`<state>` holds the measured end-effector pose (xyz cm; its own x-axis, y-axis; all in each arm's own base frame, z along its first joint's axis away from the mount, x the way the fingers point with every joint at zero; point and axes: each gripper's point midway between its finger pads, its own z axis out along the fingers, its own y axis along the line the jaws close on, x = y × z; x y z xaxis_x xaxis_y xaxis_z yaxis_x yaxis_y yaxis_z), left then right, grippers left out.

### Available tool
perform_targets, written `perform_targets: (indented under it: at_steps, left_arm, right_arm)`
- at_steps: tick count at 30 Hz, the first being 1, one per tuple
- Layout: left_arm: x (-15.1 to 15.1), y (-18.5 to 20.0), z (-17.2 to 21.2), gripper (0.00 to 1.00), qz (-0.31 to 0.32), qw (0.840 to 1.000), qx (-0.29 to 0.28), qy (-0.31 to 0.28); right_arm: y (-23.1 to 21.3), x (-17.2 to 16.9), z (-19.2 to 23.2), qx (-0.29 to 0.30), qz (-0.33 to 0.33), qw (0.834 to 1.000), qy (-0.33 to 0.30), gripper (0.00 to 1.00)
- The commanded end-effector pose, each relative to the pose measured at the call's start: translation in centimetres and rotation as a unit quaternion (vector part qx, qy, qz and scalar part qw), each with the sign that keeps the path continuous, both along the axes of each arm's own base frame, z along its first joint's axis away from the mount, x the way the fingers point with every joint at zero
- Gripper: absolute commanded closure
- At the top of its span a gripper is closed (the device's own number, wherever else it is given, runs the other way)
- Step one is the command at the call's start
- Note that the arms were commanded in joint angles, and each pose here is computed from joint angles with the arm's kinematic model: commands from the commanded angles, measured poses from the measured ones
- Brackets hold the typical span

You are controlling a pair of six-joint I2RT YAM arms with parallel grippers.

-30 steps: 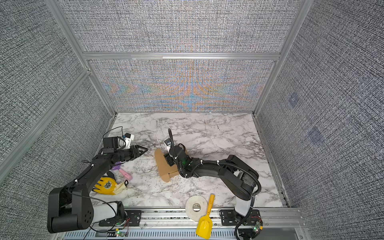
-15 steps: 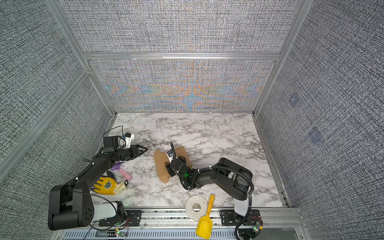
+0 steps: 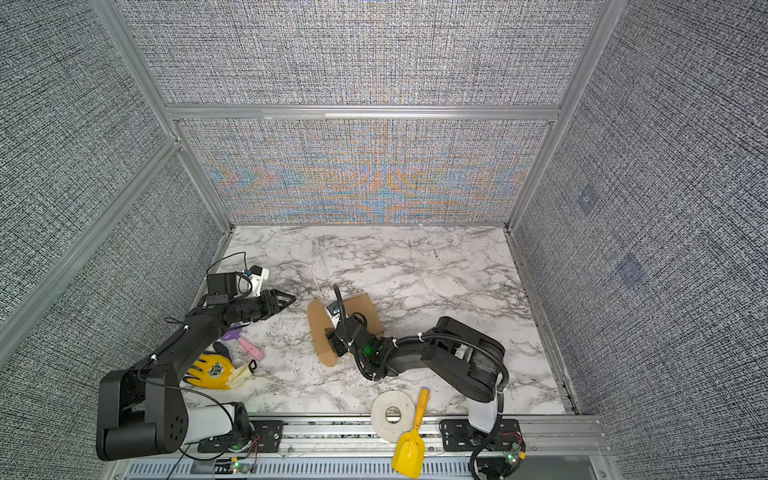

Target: Fold the paper box

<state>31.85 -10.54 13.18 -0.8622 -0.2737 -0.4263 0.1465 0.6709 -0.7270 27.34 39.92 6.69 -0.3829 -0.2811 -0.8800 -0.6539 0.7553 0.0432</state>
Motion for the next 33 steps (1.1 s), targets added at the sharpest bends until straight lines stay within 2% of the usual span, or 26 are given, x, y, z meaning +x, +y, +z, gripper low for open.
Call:
perform_targets:
  at_steps: [1,7,9,14,18,20,23,26,33]
  left_arm:
    - [0.0,-0.1,0.4,0.50,-0.009,1.000,-0.001,-0.012]
    - [0.0,-0.1,0.3,0.50,-0.008,1.000,-0.001,-0.008]
    - [0.0,0.0,0.2,0.50,-0.008,1.000,0.002,-0.012]
    - [0.2,-0.3,0.7,0.52,-0.017,1.000,0.008,-0.017]
    - [0.9,-2.5,1.3,0.60,-0.066,0.996,0.049,-0.039]
    - [0.9,-4.2,1.0,0.63,-0.091,0.994,0.046,-0.034]
    - [0.3,-6.1,-0.5,0.68,-0.112,0.993,0.021,0.006]
    - [-0.4,-7.2,-2.7,0.69,-0.127,0.991,0.025,0.029]
    - [-0.7,-9.7,-3.3,0.69,-0.167,0.985,0.023,0.026]
  right_arm:
    - [-1.4,-1.3,-3.0,-0.036,0.003,0.999,0.040,0.39]
    - [-1.9,-0.7,2.7,-0.028,-0.007,1.000,-0.001,0.39]
    - [-2.6,-0.8,3.5,-0.020,-0.014,1.000,-0.009,0.39]
    - [-4.5,-1.6,-1.6,-0.038,-0.035,0.998,0.026,0.39]
    - [-4.6,-2.1,-3.7,-0.042,-0.034,0.998,0.041,0.39]
    - [-4.6,-2.0,-3.9,-0.050,-0.034,0.997,0.040,0.39]
    - [-4.7,-2.0,-3.3,-0.047,-0.034,0.998,0.034,0.39]
    - [-4.9,-2.1,-3.3,-0.053,-0.032,0.998,0.031,0.39]
    - [-4.9,-2.3,-2.5,-0.045,-0.022,0.998,0.027,0.39]
